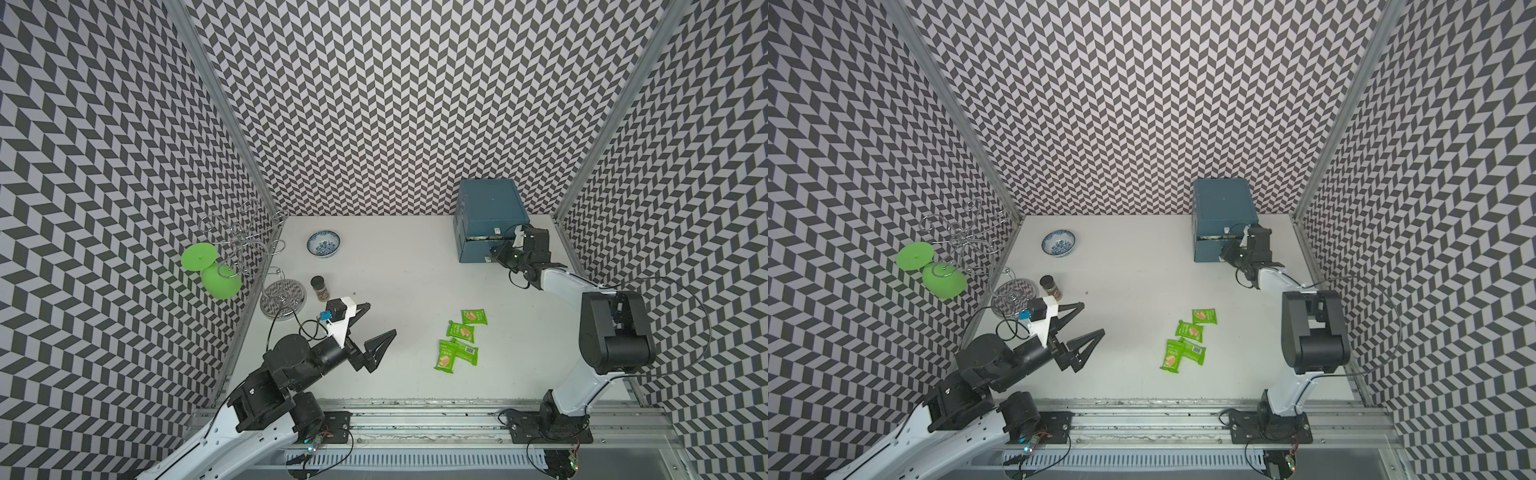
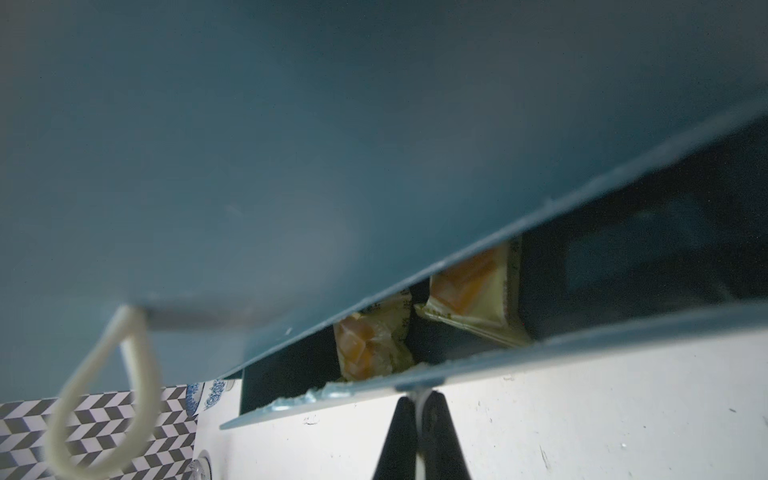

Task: Place the cookies into the drawer by color
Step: Close the drawer in the storage box.

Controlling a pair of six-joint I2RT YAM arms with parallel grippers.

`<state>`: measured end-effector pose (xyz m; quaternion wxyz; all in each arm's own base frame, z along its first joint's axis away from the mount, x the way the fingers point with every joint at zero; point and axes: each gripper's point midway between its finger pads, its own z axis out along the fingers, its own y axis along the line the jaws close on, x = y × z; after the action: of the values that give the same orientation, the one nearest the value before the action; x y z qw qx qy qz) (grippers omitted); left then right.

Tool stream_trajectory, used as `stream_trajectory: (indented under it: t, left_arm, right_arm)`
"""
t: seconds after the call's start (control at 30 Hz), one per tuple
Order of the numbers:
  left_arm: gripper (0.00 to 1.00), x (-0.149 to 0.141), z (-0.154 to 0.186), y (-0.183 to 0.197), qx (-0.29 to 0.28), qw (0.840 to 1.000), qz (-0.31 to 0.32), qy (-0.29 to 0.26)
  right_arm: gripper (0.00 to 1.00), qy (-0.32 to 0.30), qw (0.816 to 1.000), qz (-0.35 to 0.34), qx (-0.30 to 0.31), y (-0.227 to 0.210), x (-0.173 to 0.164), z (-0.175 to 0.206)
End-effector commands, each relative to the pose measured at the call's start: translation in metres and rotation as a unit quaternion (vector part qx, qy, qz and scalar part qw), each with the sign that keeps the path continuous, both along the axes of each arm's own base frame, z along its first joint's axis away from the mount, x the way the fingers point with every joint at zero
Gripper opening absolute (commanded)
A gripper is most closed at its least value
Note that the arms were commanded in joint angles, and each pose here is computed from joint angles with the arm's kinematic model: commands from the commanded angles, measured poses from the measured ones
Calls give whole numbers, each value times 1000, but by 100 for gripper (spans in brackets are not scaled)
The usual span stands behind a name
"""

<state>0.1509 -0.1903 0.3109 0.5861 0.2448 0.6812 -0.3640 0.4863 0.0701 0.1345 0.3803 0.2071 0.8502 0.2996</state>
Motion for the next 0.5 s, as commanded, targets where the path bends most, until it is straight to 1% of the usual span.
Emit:
stream_trajectory:
  t: [0.0,0.27,0.47]
  left_arm:
    - [100,1,1,-3,-4,1000,-5,-3]
    - [99,1,0,-2,-4,1000,-5,-3]
    - [100,1,1,-3,-4,1000,-5,-3]
  right_arm:
    - [2,-46,999,-9,15,-1,19,24]
    - [6,-55,997,-20,53,2,24,28]
    - [9,-89,990,-29,101,5,22,41]
